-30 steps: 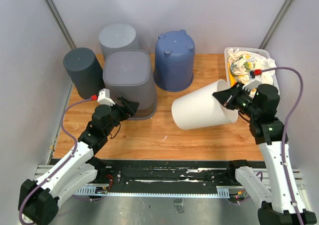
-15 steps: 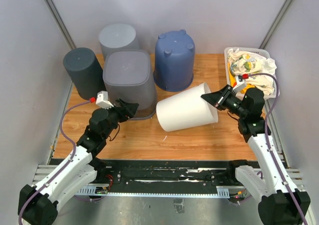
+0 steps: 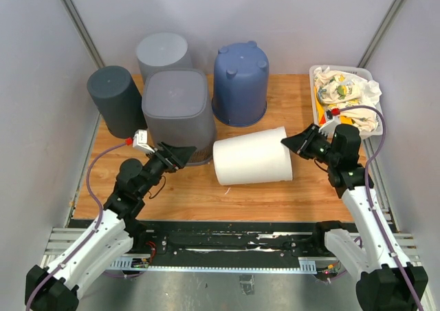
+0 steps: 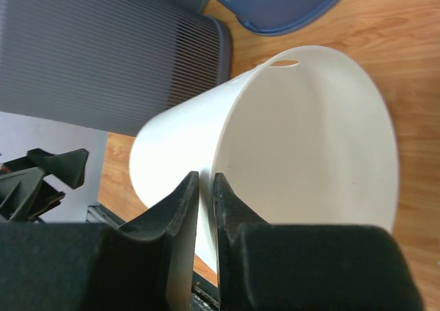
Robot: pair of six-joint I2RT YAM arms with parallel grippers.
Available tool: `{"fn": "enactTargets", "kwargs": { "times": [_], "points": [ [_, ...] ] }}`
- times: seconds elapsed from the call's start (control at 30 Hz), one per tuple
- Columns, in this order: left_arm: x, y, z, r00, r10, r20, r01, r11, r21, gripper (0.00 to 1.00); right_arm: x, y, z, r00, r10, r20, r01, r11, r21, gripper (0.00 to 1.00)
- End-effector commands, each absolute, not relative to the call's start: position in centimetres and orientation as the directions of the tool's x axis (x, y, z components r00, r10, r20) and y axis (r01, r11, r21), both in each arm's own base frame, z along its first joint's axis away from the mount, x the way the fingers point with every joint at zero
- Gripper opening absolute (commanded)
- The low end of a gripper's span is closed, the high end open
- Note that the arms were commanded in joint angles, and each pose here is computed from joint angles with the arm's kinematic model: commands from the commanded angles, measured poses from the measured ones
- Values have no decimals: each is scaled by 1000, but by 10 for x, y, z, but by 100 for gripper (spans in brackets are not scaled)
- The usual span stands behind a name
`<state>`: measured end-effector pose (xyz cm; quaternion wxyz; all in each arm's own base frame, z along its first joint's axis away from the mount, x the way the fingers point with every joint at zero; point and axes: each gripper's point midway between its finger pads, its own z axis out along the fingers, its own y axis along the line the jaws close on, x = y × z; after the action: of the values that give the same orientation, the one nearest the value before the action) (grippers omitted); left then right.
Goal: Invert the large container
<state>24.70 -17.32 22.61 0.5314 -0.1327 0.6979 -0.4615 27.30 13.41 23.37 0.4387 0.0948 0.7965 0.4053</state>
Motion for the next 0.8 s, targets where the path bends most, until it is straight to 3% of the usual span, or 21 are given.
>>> {"fn": "enactTargets", "kwargs": {
  "times": [0.0, 0.4, 0.77],
  "points": [
    [241, -188, 222, -449, -667, -594, 325, 497, -805, 81, 273, 120, 218, -593, 454, -665, -163, 741, 651, 15],
    [236, -221, 190, -526, -542, -655, 224, 655, -722, 80, 278, 109, 199, -624, 395, -675, -117, 806, 580, 23],
    [228, -260, 186, -568, -479, -669, 233, 687, -689, 80, 273, 103, 197, -645, 324, -691, -97, 863, 496, 28]
  ]
}}
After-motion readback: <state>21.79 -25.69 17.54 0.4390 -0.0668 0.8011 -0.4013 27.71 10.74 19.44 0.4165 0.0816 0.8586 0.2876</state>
